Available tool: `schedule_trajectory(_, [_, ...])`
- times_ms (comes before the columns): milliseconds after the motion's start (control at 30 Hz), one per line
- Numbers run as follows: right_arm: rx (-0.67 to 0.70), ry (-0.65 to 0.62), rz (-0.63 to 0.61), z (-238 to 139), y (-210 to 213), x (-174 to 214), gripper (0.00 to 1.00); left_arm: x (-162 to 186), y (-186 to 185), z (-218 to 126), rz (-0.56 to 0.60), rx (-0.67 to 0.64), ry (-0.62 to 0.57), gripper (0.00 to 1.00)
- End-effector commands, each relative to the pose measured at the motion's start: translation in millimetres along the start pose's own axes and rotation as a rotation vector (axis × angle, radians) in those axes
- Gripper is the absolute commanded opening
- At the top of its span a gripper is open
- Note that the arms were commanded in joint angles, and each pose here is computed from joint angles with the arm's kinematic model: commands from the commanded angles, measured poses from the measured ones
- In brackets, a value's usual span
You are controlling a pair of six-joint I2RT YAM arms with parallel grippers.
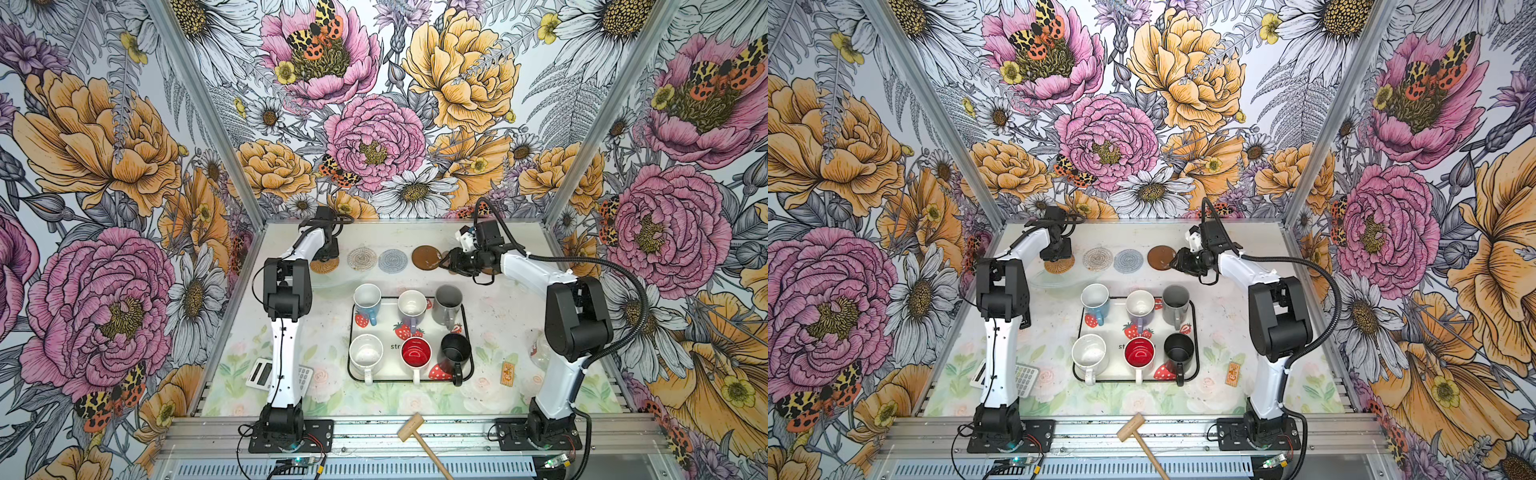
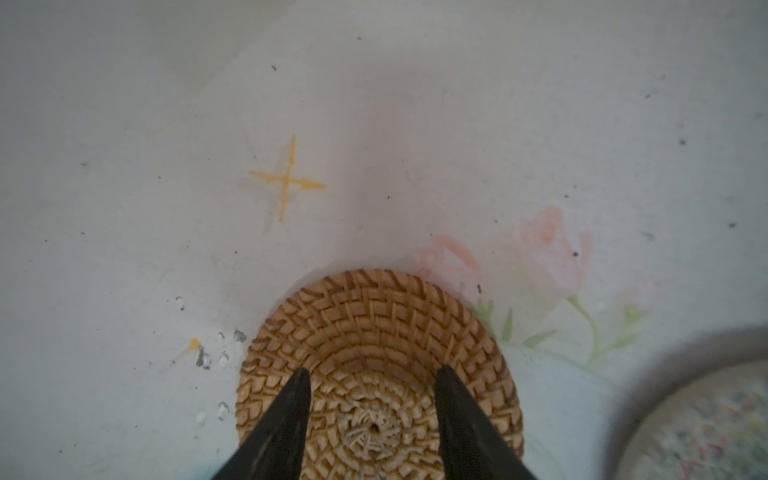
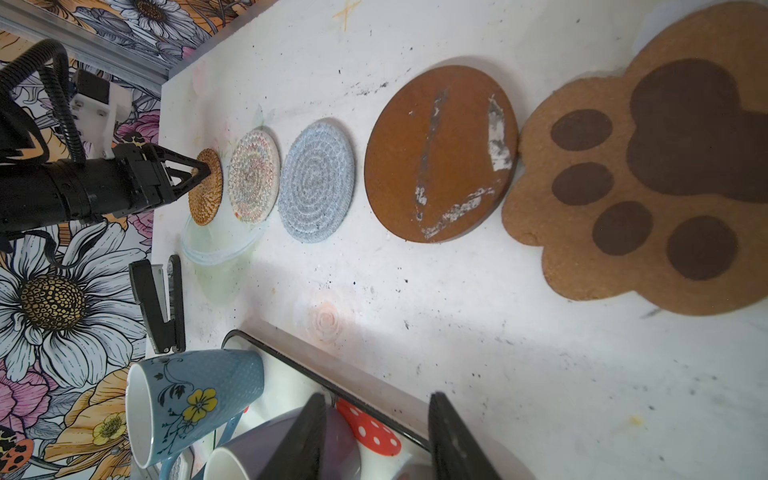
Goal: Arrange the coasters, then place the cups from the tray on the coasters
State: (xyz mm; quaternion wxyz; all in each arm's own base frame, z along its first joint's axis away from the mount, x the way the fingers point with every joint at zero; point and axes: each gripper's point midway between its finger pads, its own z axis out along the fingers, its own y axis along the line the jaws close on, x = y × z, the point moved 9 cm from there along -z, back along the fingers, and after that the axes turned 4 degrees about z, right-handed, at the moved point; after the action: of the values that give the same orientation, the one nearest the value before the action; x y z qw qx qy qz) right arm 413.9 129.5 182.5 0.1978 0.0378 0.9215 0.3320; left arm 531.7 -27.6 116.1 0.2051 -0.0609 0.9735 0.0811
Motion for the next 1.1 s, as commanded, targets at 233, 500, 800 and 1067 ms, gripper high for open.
schedule_trajectory(233, [-0.050, -0.054, -0.028, -12, 9, -4, 0.43, 18, -31, 7, 0.052, 0.014, 0.040, 0.51])
schedule_trajectory(500, [-0.060, -0.057, -0.025, -12, 10, -4, 0.43, 20, -34, 1, 0.050, 0.016, 0.036, 0.51])
schedule_trajectory(800, [-0.081, -0.053, -0.007, -8, 8, 0, 0.43, 19, -45, -8, 0.064, 0.031, 0.021, 0.51])
schedule_trajectory(1067, [-0.082, -0.052, -0.002, -7, 7, 2, 0.43, 21, -47, -10, 0.068, 0.032, 0.021, 0.51])
